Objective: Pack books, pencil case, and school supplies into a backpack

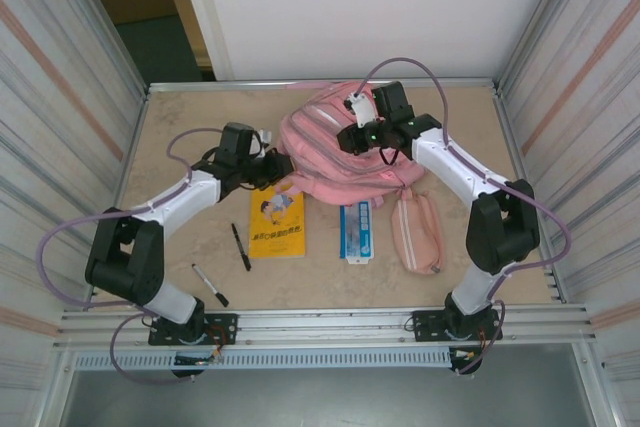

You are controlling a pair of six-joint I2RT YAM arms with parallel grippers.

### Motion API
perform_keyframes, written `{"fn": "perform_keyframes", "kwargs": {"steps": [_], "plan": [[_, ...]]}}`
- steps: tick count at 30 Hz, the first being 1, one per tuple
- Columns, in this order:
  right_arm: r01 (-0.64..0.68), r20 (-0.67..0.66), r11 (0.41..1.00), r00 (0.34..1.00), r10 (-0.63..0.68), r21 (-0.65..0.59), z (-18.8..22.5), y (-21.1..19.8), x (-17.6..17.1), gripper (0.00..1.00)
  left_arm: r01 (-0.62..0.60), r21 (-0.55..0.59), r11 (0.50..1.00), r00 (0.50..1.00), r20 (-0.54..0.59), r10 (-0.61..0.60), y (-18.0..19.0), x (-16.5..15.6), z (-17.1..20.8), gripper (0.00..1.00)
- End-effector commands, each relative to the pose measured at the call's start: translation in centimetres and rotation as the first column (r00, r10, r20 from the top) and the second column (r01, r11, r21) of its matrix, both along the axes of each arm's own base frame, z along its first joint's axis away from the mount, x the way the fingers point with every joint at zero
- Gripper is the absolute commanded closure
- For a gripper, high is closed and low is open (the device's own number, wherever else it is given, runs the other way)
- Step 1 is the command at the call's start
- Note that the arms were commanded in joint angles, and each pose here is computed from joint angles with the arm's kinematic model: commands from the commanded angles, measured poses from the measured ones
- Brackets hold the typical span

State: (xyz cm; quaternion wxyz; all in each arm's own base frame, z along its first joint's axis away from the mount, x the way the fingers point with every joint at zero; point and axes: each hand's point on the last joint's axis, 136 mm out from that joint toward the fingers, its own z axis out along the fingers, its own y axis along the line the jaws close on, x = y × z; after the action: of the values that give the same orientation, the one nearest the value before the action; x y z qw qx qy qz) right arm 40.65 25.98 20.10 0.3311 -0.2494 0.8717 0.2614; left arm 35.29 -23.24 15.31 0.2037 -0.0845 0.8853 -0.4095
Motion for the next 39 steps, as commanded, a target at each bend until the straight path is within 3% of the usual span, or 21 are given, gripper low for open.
{"fn": "perform_keyframes", "kwargs": {"steps": [1,8,13,19,23,28,32,39], "plan": [[0.050,0.015,0.998,0.999,-0.051,0.040,2.3,-0.7,0.7,0.59,0.058,-0.070,0.996,0.992,0.116,-0.049,-1.4,-0.2,4.1,1.00],[0.247,-0.121,0.969,0.961,-0.247,-0.018,1.8,-6.4,-4.5,0.43,0.061,-0.090,0.994,0.990,0.136,-0.048,-2.3,0.7,7.2,1.00],[0.387,-0.295,0.919,0.889,-0.350,0.077,-0.4,-11.4,-9.9,0.40,0.044,-0.115,0.992,0.990,0.137,-0.028,-2.3,0.8,8.6,1.00],[0.511,-0.344,0.854,0.823,-0.451,0.103,-4.5,-14.6,-14.1,0.40,0.057,-0.140,0.988,0.989,0.143,-0.037,-2.4,0.5,10.1,1.00],[0.540,-0.405,0.828,0.797,-0.448,0.148,-6.2,-15.4,-14.1,0.44,0.073,-0.167,0.983,0.987,0.154,-0.047,-2.8,0.6,11.5,1.00],[0.527,-0.395,0.834,0.810,-0.433,0.166,-7.2,-15.4,-12.3,0.51,0.106,-0.190,0.976,0.986,0.146,-0.079,-3.6,0.8,12.7,1.00],[0.498,-0.403,0.837,0.831,-0.385,0.227,-6.9,-14.2,-10.7,0.67,0.121,-0.210,0.970,0.986,0.140,-0.092,-3.9,0.8,13.1,1.00],[0.552,-0.403,0.811,0.798,-0.447,0.193,-8.0,-14.3,-9.1,0.62,0.129,-0.205,0.970,0.982,0.160,-0.097,-3.6,0.5,14.1,1.00]]}}
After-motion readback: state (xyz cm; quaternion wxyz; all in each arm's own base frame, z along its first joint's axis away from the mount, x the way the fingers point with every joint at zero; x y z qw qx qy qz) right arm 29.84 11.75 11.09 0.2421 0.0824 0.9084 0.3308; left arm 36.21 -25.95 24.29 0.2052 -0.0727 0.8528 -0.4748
